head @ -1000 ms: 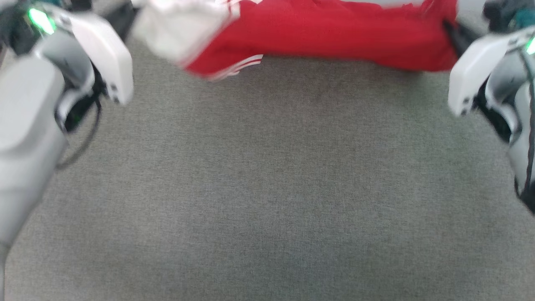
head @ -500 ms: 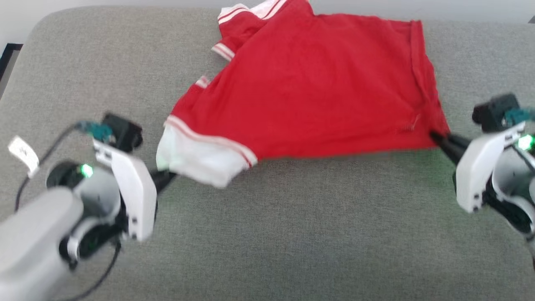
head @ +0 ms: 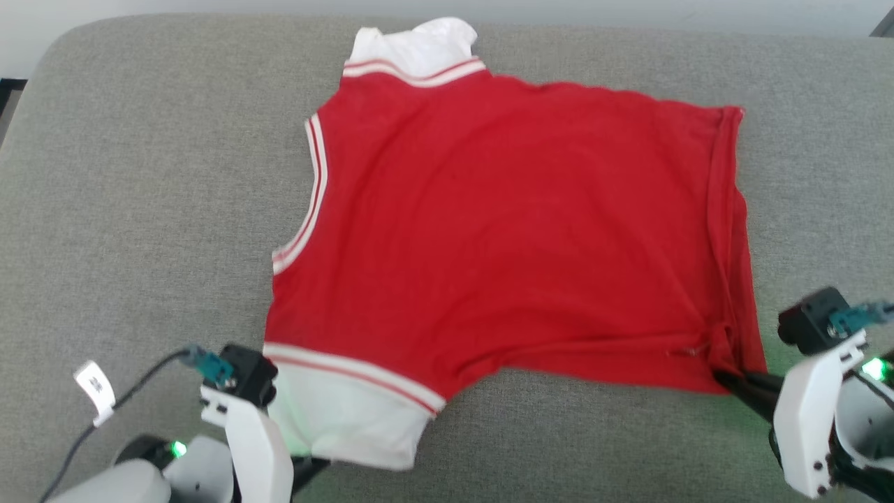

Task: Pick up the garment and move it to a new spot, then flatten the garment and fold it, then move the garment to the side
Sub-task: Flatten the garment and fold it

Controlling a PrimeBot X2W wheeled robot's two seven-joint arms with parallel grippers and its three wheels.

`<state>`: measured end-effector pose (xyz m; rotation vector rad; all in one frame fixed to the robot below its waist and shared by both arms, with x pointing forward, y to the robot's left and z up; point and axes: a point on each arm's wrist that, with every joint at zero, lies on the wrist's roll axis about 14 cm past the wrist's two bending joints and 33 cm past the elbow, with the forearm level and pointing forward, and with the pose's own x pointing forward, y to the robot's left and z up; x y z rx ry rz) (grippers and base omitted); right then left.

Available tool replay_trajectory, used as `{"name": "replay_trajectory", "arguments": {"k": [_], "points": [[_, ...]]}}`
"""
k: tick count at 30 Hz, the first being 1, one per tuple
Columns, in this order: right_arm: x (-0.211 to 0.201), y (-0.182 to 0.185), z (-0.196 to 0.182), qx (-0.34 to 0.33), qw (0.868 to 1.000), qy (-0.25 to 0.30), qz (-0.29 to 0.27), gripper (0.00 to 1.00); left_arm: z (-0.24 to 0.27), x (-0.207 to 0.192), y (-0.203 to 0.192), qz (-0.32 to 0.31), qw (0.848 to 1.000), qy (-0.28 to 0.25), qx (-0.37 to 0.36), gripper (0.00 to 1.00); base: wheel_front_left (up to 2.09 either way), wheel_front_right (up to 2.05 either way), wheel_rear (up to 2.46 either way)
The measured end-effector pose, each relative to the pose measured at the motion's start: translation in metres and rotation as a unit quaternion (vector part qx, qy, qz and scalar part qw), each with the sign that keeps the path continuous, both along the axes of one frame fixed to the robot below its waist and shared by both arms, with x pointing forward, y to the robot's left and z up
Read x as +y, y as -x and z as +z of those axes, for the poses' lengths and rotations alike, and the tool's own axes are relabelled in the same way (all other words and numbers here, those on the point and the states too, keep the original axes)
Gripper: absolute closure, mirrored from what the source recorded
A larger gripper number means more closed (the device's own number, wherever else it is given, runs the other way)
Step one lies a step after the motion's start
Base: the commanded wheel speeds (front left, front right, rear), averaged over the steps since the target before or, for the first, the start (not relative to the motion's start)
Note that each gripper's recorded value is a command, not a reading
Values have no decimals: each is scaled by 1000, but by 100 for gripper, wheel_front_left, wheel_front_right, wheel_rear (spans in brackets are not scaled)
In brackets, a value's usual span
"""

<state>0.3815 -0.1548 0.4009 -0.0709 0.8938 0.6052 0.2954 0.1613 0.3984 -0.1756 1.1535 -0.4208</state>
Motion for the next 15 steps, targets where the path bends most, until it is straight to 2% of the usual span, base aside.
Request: {"name": "replay_trajectory", "arguments": {"k": [7, 15], "points": [[-6, 14, 4, 7, 1000, -16, -23, 100, 2, 0, 14, 6, 1000, 0, 20, 100, 0, 0, 0], [-14, 0, 33, -52, 997, -33, -56, 100, 39, 21, -24, 11, 997, -31, -63, 100, 0, 0, 0]]}}
